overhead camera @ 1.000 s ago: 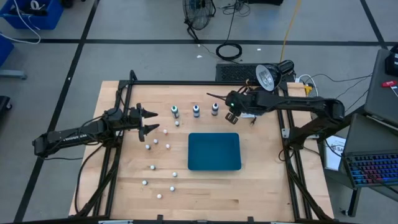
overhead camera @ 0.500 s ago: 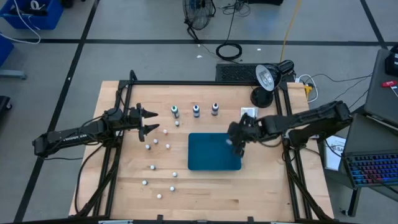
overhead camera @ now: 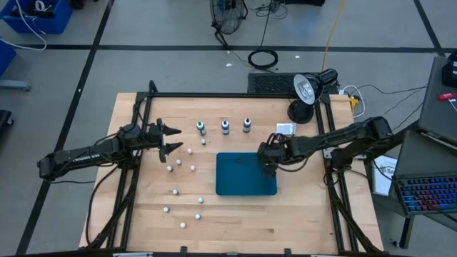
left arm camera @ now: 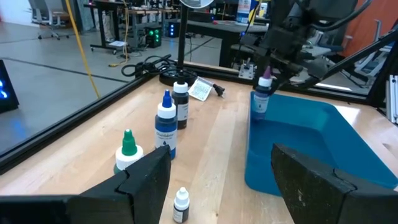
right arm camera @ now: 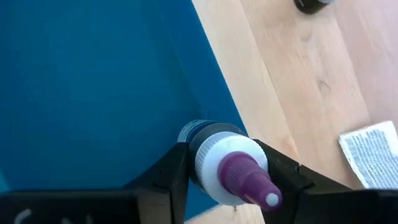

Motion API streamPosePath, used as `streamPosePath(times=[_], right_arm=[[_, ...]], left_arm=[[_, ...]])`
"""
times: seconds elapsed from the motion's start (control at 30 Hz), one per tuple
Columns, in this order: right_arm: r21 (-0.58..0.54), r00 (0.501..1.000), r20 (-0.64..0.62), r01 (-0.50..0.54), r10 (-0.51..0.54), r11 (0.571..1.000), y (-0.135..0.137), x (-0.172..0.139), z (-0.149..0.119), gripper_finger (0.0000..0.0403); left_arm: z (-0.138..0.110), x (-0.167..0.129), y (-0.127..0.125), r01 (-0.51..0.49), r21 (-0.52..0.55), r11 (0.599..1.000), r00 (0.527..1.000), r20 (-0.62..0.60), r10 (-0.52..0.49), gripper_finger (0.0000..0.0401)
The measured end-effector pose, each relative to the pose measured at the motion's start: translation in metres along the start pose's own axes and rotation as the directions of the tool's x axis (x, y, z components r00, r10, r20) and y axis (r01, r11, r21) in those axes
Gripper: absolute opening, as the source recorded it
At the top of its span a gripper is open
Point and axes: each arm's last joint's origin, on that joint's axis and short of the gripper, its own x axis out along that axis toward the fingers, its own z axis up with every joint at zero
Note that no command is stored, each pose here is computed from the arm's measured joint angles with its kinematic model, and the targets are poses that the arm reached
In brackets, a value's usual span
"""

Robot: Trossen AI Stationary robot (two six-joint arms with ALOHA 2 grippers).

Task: Pick & Place food coloring
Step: Put the large purple food coloring bottle into the blue bin, then put the small orange food coloring bottle into the blue bin

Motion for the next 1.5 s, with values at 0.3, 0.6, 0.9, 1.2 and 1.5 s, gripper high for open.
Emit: streamPosePath(times=[0.3, 0.6, 0.9, 1.2, 1.5], right_arm=[[0.004, 0.999, -0.025, -0.03, 0.03, 1.0, 0.0, 0.003, 0.0, 0.014], [0.005, 0.999, -0.024, -0.027, 0.027, 1.0, 0.0, 0.003, 0.0, 0.0276], [-0.01, 0.988, -0.025, -0.152, 0.151, 0.988, -0.014, -0.043, -0.003, 0.0283], [-0.006, 0.979, 0.195, -0.063, 0.063, 0.998, -0.068, -0.116, -0.047, 0.0282], [0.067, 0.694, 0.716, -0.178, 0.077, 0.982, -0.073, -0.076, -0.087, 0.0283]], left_arm=[[0.0, 0.0, 0.0, 0.0, 0.0, 1.0, 1.0, -0.001, 0.0, 0.0274], [0.0, 0.0, 0.0, 0.0, 0.0, 1.0, 1.0, -0.001, 0.0, 0.0274], [0.0, 0.0, 0.0, 0.0, 0.0, 1.0, 1.0, 0.0, 0.0, 0.0274], [0.0, 0.0, 0.0, 0.0, 0.0, 1.0, 1.0, -0.001, 0.0, 0.0274], [0.0, 0.0, 0.0, 0.0, 0.0, 1.0, 1.0, -0.001, 0.0, 0.0274]])
